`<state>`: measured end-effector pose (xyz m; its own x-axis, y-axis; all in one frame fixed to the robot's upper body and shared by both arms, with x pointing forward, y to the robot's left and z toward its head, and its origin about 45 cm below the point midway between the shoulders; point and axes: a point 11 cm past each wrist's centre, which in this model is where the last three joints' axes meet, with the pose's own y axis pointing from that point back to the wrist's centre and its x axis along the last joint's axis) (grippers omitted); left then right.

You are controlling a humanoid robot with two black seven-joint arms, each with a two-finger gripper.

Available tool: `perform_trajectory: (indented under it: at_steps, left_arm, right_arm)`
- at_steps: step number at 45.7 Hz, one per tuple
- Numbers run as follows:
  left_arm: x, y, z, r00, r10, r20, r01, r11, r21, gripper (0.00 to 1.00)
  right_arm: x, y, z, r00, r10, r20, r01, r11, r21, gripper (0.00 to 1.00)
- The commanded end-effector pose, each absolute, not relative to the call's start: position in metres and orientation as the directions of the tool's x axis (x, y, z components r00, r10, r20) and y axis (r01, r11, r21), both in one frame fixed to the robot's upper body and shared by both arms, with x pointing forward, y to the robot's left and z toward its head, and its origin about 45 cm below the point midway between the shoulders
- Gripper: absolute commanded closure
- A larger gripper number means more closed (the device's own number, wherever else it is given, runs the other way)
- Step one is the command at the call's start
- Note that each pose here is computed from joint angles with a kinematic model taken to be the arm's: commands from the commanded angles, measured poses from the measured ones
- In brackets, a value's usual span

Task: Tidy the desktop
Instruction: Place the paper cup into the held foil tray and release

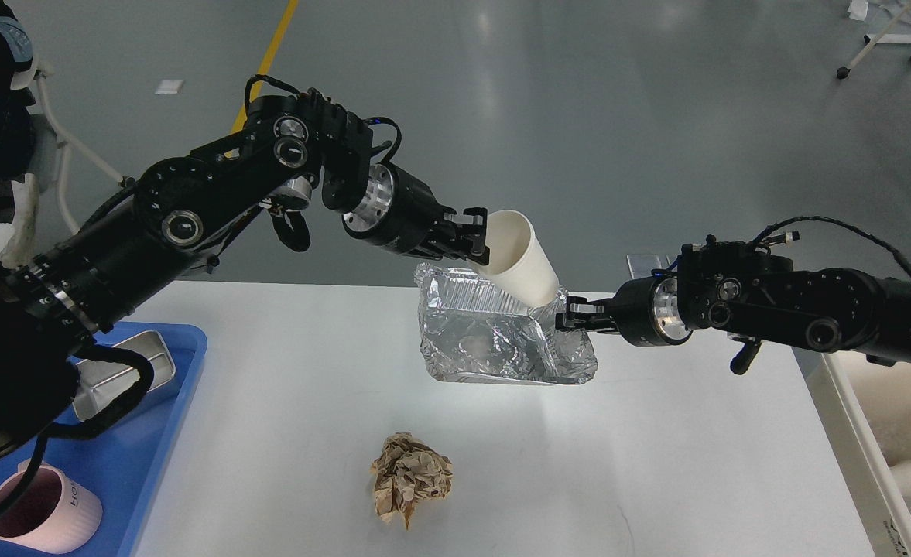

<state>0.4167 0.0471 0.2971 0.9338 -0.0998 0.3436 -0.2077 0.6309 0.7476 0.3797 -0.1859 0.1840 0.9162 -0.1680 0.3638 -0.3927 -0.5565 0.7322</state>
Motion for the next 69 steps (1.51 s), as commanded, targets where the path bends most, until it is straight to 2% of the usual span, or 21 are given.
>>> perform_trajectory:
  at_steps: [1,15,24,26,27,28,30,33,35,46,60,69]
  left_arm:
    - [0.409,0.034,0.286,0.938,-0.122,0.325,-0.18,0.63,0.755,0.99]
    - [0.414,0.038,0.277,0.949,-0.101,0.299,-0.177,0.615,0.768,0.94]
    - [0.416,0.048,0.275,0.953,-0.099,0.287,-0.172,0.605,0.778,0.75]
    - [0.418,0.049,0.276,0.954,-0.089,0.285,-0.175,0.608,0.775,0.61]
    - [0.419,0.049,0.275,0.955,-0.08,0.285,-0.179,0.61,0.772,0.5]
    - [0.421,0.05,0.274,0.958,-0.066,0.28,-0.182,0.614,0.768,0.34]
    - [0.422,0.052,0.268,0.963,-0.047,0.267,-0.183,0.613,0.769,0.24]
    - [0.422,0.058,0.259,0.968,-0.033,0.249,-0.181,0.598,0.781,0.14]
    - [0.422,0.063,0.258,0.97,-0.033,0.242,-0.175,0.595,0.784,0.03]
    - [0.431,0.069,0.265,0.974,0.062,0.216,-0.205,0.635,0.745,0.02]
    - [0.457,0.06,0.305,0.92,0.288,0.266,-0.392,0.69,0.609,0.02]
    - [0.476,0.084,0.328,0.864,0.4,0.306,-0.504,0.68,0.532,0.02]
  right_arm:
    - [0.381,-0.19,0.185,0.915,-0.171,0.364,-0.396,-0.551,0.735,1.0]
    - [0.386,-0.195,0.186,0.911,-0.183,0.371,-0.408,-0.542,0.735,1.0]
    - [0.387,-0.197,0.187,0.909,-0.184,0.374,-0.412,-0.54,0.734,1.0]
    - [0.389,-0.197,0.188,0.908,-0.185,0.376,-0.413,-0.541,0.732,1.0]
    - [0.389,-0.197,0.189,0.908,-0.186,0.375,-0.413,-0.543,0.731,1.0]
    - [0.392,-0.197,0.192,0.906,-0.19,0.378,-0.418,-0.543,0.728,1.0]
    - [0.393,-0.199,0.192,0.905,-0.192,0.379,-0.419,-0.541,0.729,1.0]
    - [0.391,-0.201,0.19,0.907,-0.195,0.372,-0.416,-0.539,0.732,1.0]
    - [0.391,-0.205,0.19,0.906,-0.201,0.372,-0.42,-0.536,0.733,1.0]
    - [0.395,-0.223,0.198,0.898,-0.228,0.376,-0.439,-0.521,0.732,1.0]
    - [0.393,-0.228,0.2,0.898,-0.234,0.374,-0.44,-0.521,0.731,1.0]
    - [0.394,-0.229,0.203,0.895,-0.236,0.378,-0.445,-0.521,0.729,1.0]
